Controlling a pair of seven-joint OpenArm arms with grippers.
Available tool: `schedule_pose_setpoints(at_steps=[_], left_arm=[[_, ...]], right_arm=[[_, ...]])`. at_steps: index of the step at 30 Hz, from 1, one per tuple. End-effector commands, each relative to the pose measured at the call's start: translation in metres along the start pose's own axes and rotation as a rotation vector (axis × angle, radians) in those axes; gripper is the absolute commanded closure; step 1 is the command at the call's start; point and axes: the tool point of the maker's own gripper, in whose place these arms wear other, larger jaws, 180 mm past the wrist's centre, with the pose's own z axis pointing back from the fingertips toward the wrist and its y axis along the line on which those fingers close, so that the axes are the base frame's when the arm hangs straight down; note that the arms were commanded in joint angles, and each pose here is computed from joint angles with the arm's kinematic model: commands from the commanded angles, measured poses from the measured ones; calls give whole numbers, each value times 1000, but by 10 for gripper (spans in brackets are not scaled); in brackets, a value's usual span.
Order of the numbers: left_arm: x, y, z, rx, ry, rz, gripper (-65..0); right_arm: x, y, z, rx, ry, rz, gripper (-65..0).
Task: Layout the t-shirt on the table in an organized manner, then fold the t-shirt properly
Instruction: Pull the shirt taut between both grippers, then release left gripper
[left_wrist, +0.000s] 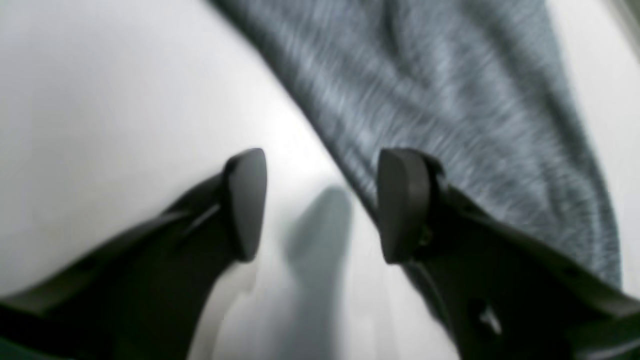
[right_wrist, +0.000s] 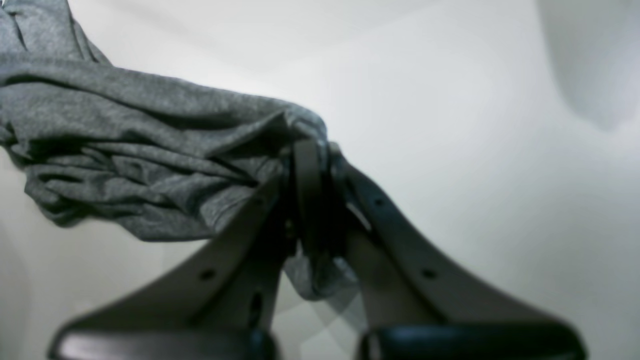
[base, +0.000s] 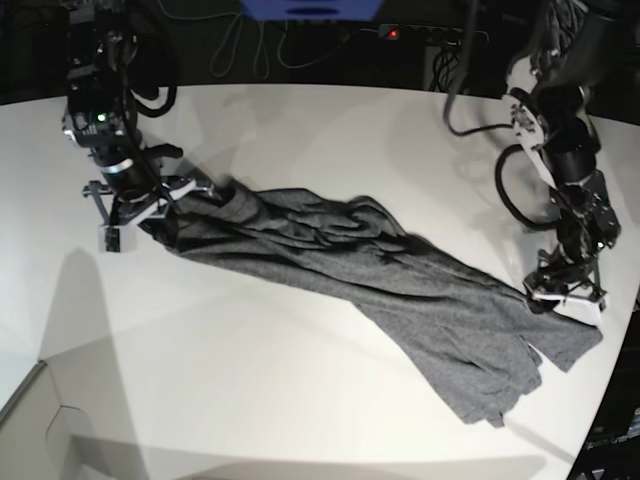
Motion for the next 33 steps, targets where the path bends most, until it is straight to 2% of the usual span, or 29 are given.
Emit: schedule_pose_setpoints(at_steps=[1, 13, 15, 19, 20, 22, 27, 31, 33], left_arm=[[22, -6, -1, -14, -38, -5, -333], [-2, -15, -16, -29, -17, 44, -322], [-2, -16, -16, -30, -16, 45, -247], [6, -21, -18, -39, -28, 47, -11], [6, -21, -18, -39, -29, 45, 0], [6, -21, -18, -39, -29, 45, -16], [14, -27, -18, -51, -34, 53, -4], [39, -19, -5, -74, -66, 148, -4], [50, -8, 9, -75, -78, 161, -4]], right_arm=[[13, 0, 2, 3, -46, 9, 0], [12, -1, 3, 2, -43, 11, 0], [12, -1, 3, 2, -43, 11, 0], [13, -4, 3, -3, -41, 27, 0], [13, -5, 3, -3, -41, 29, 0], [12, -5, 3, -4, -40, 30, 0], [13, -6, 3, -7, -41, 29, 0], [14, -10, 4, -13, -41, 39, 0], [14, -10, 4, -13, -41, 40, 0]])
